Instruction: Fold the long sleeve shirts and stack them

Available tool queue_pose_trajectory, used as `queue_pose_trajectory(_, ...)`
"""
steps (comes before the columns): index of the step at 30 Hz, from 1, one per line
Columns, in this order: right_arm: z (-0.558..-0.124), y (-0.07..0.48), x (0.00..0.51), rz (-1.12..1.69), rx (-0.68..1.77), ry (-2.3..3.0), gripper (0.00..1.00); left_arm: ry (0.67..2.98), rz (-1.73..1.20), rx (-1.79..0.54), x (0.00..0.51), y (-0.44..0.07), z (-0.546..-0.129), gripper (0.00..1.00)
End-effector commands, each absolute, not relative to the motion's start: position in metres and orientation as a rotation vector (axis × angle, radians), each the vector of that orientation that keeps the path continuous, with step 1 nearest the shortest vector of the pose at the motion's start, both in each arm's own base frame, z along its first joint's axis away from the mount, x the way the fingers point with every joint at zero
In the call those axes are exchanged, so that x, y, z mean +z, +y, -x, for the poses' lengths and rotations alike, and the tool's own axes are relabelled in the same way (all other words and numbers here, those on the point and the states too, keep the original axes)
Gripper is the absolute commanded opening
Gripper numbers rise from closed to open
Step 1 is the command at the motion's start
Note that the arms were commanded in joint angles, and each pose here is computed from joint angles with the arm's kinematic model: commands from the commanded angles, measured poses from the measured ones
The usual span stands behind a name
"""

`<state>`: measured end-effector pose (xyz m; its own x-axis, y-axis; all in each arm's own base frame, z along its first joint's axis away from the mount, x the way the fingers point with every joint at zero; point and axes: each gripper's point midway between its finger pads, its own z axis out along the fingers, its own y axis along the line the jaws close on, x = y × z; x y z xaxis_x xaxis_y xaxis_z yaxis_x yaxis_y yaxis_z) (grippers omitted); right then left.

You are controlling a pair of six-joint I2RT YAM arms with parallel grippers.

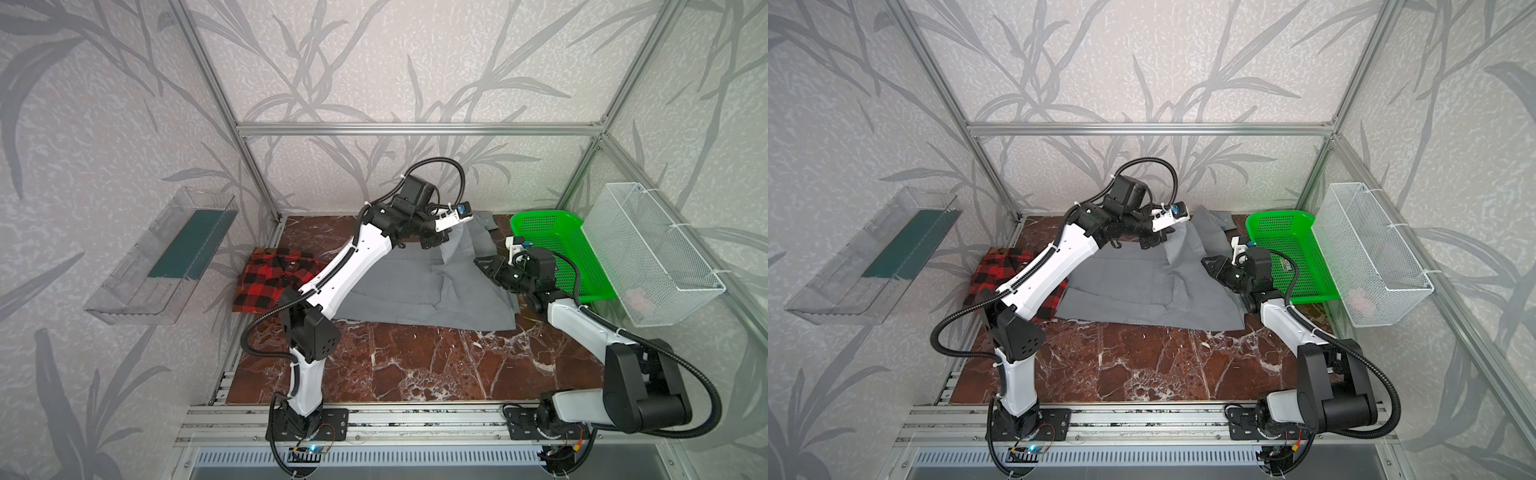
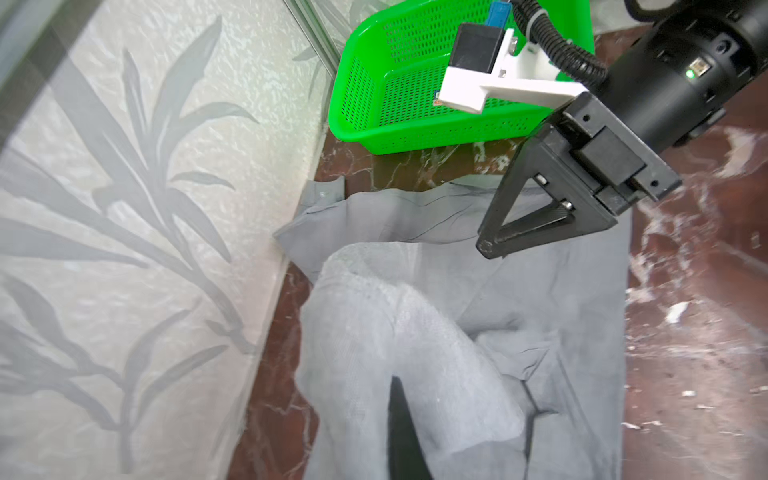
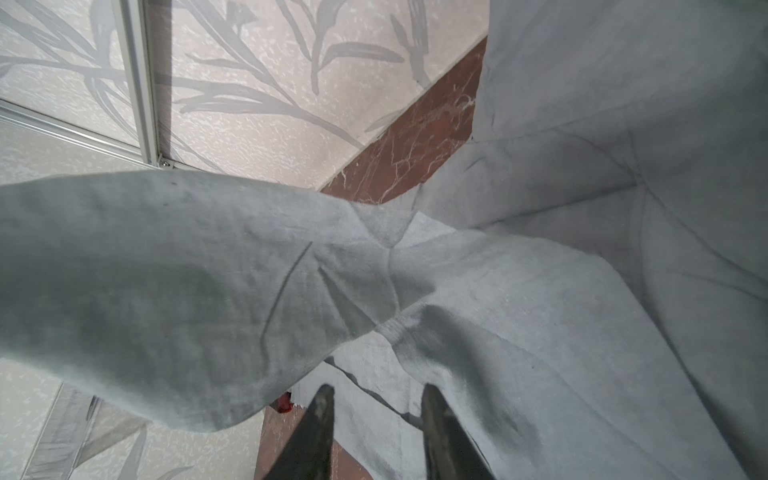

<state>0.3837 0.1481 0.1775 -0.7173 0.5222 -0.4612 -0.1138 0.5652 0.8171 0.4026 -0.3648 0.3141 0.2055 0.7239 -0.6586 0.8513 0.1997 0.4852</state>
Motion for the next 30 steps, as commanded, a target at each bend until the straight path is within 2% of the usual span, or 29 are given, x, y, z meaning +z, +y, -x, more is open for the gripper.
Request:
queue_pose_trajectory(1, -0.383, 0.160, 0.181, -0.265, 1.172, 2.061, 0.35, 1.306, -1.471, 0.139, 0.348, -0.370, -0.432, 0.00)
queue_pose_trajectory(4, -0.377, 0.175, 0.170, -0.238, 1.182, 2.074, 0.34, 1.170, -1.410, 0.172, 0.365, -0.380, -0.434, 0.00)
queue_pose_trajectory(9, -0.362, 0.211, 0.142, -0.157, 1.153, 2.099, 0.33, 1.111, -1.278, 0.129, 0.397, -0.386, -0.441, 0.00)
queue_pose_trajectory(14, -0.370, 0.219, 0.110, -0.195, 1.122, 2.116, 0.31, 0.974, -1.183, 0.006, 0.431, -0.393, -0.417, 0.00)
queue_pose_trajectory(25, -0.403, 0.211, 0.063, -0.332, 1.014, 2.100, 0.30, 0.836, -1.149, -0.272, 0.434, -0.396, -0.362, 0.00)
queue_pose_trajectory(30, -0.406, 0.200, 0.055, -0.375, 0.952, 2.096, 0.32, 0.849, -1.131, -0.272, 0.422, -0.377, -0.346, 0.00)
